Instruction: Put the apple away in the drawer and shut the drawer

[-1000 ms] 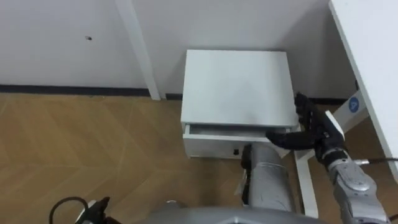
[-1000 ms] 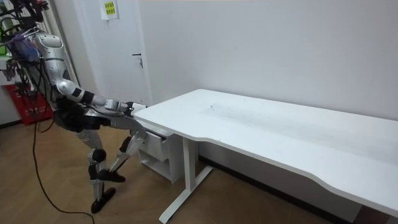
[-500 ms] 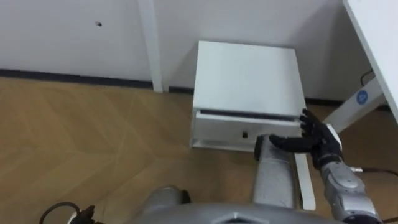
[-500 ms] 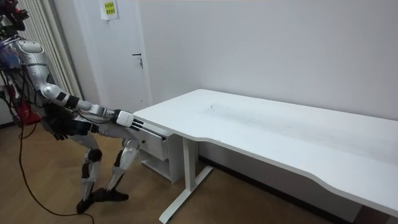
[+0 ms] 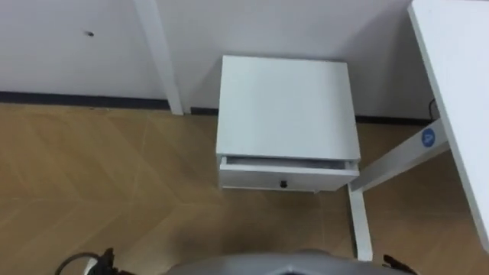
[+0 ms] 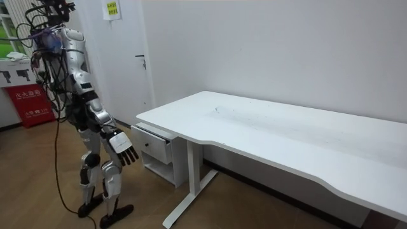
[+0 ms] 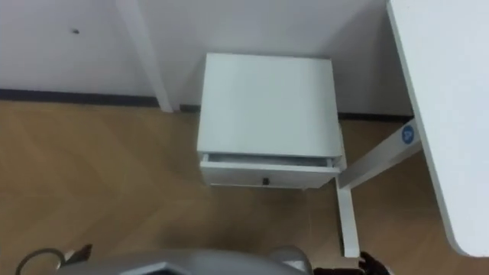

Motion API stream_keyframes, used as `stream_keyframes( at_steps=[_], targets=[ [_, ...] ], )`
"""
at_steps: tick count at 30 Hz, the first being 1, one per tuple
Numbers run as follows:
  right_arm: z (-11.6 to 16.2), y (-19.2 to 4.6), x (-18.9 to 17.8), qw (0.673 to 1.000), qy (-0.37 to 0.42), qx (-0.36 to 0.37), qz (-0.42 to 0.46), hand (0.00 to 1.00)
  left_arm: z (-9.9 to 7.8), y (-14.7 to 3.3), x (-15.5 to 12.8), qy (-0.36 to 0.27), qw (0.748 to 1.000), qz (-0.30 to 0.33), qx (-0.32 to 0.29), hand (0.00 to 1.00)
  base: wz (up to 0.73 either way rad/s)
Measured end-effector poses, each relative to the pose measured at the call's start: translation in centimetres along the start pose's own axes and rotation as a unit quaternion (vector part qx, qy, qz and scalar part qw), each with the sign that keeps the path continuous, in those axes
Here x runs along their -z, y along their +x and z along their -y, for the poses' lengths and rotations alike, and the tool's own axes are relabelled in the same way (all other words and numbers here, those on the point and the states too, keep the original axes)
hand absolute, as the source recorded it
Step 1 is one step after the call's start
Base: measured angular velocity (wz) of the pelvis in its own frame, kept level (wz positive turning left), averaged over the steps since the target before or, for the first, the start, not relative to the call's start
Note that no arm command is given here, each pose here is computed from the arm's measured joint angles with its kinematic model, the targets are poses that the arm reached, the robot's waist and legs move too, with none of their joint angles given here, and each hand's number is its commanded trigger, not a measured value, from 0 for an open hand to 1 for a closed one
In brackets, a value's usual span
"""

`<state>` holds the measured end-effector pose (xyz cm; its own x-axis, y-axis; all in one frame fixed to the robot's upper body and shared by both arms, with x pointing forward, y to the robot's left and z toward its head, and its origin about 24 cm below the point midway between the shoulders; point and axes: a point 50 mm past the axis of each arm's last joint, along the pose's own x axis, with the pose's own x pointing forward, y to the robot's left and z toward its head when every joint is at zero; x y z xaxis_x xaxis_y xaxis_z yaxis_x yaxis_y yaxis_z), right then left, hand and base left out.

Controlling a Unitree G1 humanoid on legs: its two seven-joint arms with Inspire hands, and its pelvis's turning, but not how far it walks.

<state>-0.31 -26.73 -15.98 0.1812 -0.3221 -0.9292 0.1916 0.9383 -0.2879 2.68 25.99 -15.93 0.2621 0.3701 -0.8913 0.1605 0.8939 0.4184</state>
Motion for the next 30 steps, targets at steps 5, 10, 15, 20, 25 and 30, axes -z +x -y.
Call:
stream_keyframes(
  at_steps=[5,10,15,20,25,30],
  targets=[
    [0.1,-0.3,2.0,0.998,-0.027,0.006,-0.047,0.00,0.5,0.0,-0.4,0.004,1.000,0.002,0.007,0.00,0.44],
    [-0.1,-0.5,3.6,0.995,-0.033,-0.006,-0.098,0.00,0.8,-0.3,1.6,0.019,0.999,-0.047,0.013,0.00,-0.05],
    [0.0,-0.4,3.4,0.990,-0.058,-0.008,-0.130,0.00,1.0,0.1,0.6,-0.003,0.998,-0.048,0.030,0.00,0.04],
    [-0.5,-0.1,2.3,0.990,-0.067,-0.021,-0.121,0.00,0.7,0.5,-1.4,-0.006,0.999,-0.024,0.028,0.00,-0.12],
    [-0.8,-0.3,3.1,0.986,-0.064,-0.038,-0.149,0.00,0.8,0.3,-0.2,-0.012,0.998,-0.051,0.033,0.00,-0.02],
    [-1.1,-0.5,3.5,0.983,-0.061,-0.055,-0.163,0.00,1.0,0.0,1.1,-0.016,0.996,-0.073,0.044,0.00,0.00]
  ],
)
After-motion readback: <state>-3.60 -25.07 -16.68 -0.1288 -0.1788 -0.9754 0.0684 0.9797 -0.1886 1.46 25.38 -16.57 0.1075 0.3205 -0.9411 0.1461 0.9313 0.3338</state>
